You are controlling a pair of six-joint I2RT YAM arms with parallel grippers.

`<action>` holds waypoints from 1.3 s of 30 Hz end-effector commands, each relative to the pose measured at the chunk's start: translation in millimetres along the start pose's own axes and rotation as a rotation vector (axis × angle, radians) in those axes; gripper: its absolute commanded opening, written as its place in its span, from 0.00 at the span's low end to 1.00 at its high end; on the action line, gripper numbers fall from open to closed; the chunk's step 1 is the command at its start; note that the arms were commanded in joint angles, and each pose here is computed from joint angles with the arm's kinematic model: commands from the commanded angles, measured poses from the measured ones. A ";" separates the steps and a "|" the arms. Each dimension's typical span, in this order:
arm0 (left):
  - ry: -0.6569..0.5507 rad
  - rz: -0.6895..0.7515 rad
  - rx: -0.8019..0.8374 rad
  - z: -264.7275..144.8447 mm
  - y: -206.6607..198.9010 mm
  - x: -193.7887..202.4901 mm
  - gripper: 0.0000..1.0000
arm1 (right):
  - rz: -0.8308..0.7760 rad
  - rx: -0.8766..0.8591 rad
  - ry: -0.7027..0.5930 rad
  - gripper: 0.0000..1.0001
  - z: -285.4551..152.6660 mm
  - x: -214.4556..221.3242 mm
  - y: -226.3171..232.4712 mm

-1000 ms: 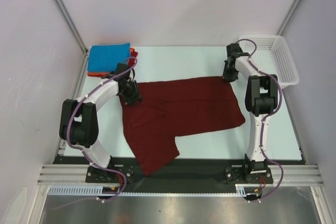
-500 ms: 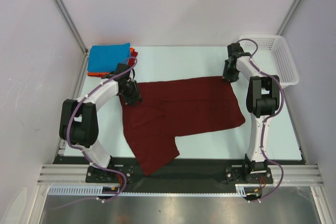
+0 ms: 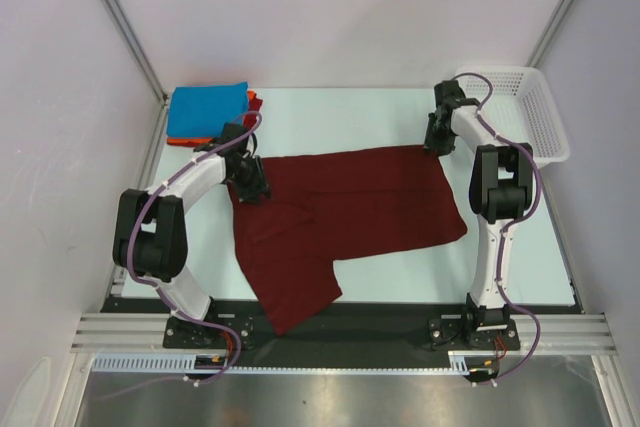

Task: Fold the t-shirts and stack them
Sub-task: Fold the tshirt

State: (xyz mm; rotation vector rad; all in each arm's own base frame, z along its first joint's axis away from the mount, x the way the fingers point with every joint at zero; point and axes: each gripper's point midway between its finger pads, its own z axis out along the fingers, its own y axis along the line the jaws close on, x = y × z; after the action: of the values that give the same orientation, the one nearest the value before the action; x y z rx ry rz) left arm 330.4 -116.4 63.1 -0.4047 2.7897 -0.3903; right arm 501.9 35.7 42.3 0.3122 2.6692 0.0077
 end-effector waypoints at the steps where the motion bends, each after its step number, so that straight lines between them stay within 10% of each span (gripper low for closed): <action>1: -0.041 0.019 0.045 -11.5 -7.0 -8.7 0.41 | -0.003 -0.028 -0.032 0.33 -13.9 -8.7 4.9; 39: -0.043 0.024 0.043 -12.1 -6.4 -9.5 0.41 | -0.018 -0.007 -0.005 0.22 8.2 -2.3 -5.6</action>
State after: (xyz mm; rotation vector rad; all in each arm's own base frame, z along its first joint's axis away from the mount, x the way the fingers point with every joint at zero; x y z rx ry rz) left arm 329.9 -117.4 63.4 -0.3937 2.7921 -0.4015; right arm 502.1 31.4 38.0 0.3089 2.6727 0.0200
